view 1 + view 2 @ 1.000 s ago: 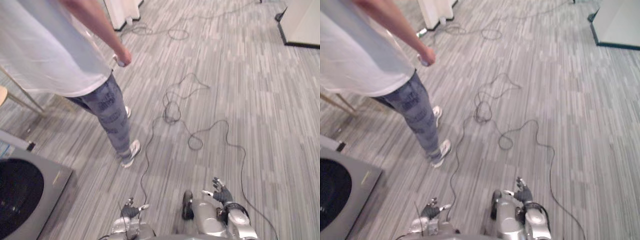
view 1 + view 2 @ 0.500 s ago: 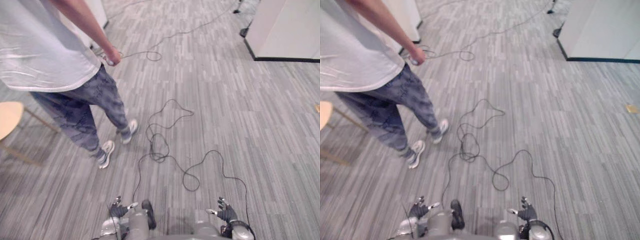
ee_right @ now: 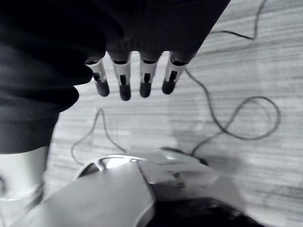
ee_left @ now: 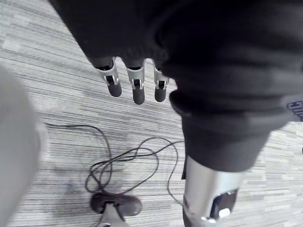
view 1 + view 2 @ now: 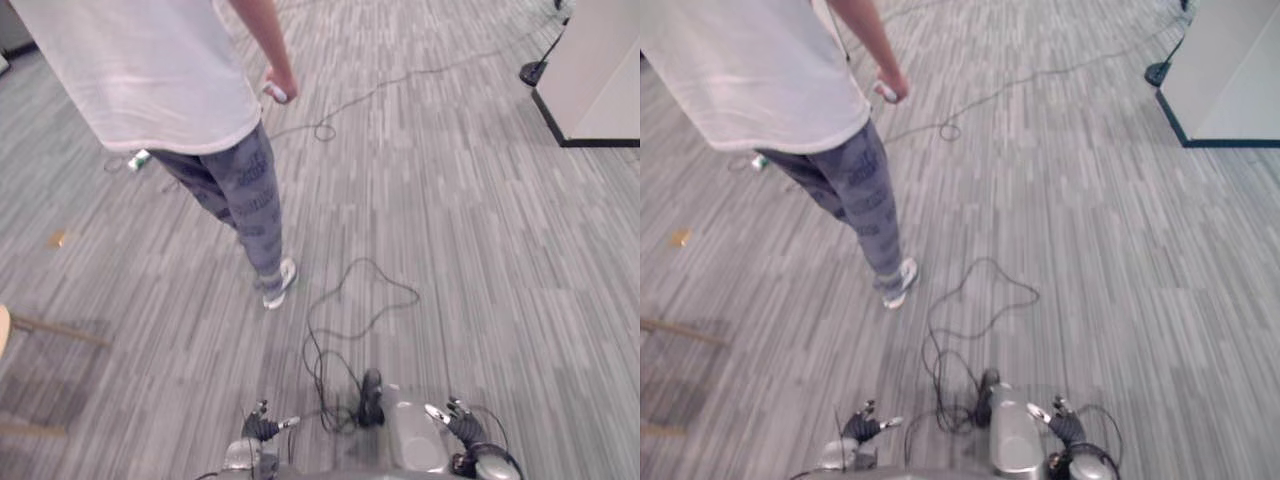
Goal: Organize washtable
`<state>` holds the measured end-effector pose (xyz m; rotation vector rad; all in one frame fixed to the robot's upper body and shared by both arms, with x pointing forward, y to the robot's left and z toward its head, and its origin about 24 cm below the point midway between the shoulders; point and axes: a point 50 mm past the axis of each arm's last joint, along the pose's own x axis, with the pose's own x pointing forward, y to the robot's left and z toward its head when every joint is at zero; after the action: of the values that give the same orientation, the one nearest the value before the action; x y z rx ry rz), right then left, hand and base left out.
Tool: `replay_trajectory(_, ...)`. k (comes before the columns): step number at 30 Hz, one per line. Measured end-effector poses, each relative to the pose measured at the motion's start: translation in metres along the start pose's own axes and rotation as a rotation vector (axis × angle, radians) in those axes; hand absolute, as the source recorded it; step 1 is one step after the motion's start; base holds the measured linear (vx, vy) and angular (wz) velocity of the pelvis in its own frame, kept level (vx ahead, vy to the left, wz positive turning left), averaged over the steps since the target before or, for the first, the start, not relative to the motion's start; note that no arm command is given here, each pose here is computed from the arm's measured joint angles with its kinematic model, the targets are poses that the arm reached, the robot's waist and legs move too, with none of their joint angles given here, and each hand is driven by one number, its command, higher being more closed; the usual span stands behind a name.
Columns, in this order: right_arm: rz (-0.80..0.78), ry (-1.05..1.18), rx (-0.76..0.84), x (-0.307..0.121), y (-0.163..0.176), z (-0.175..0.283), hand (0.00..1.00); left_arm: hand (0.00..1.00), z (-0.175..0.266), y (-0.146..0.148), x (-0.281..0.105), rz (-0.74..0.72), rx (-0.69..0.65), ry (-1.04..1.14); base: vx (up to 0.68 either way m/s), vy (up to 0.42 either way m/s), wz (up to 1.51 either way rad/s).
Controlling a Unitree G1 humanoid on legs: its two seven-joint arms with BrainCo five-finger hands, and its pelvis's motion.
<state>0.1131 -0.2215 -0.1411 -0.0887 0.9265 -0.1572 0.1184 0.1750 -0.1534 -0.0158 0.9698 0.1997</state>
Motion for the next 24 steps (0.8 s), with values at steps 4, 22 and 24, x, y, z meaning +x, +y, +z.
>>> replay_trajectory(4, 0.023, 0.031, 0.011, 0.001, 0.01, -0.004, 0.0, 0.0, 0.004, 0.018, 0.0, 0.048, -0.016, -0.023, 0.57, -0.229, -0.15)
replay_trajectory(22, 0.051, -0.051, -0.024, 0.0, 0.011, 0.008, 0.0, 0.0, 0.01, -0.006, 0.004, -0.029, 0.036, -0.013, 0.69, -0.018, -0.25)
replay_trajectory(24, 0.058, -0.041, -0.013, -0.001, 0.016, 0.005, 0.0, 0.0, 0.015, -0.01, 0.005, -0.042, 0.045, -0.028, 0.8, -0.196, 0.96)
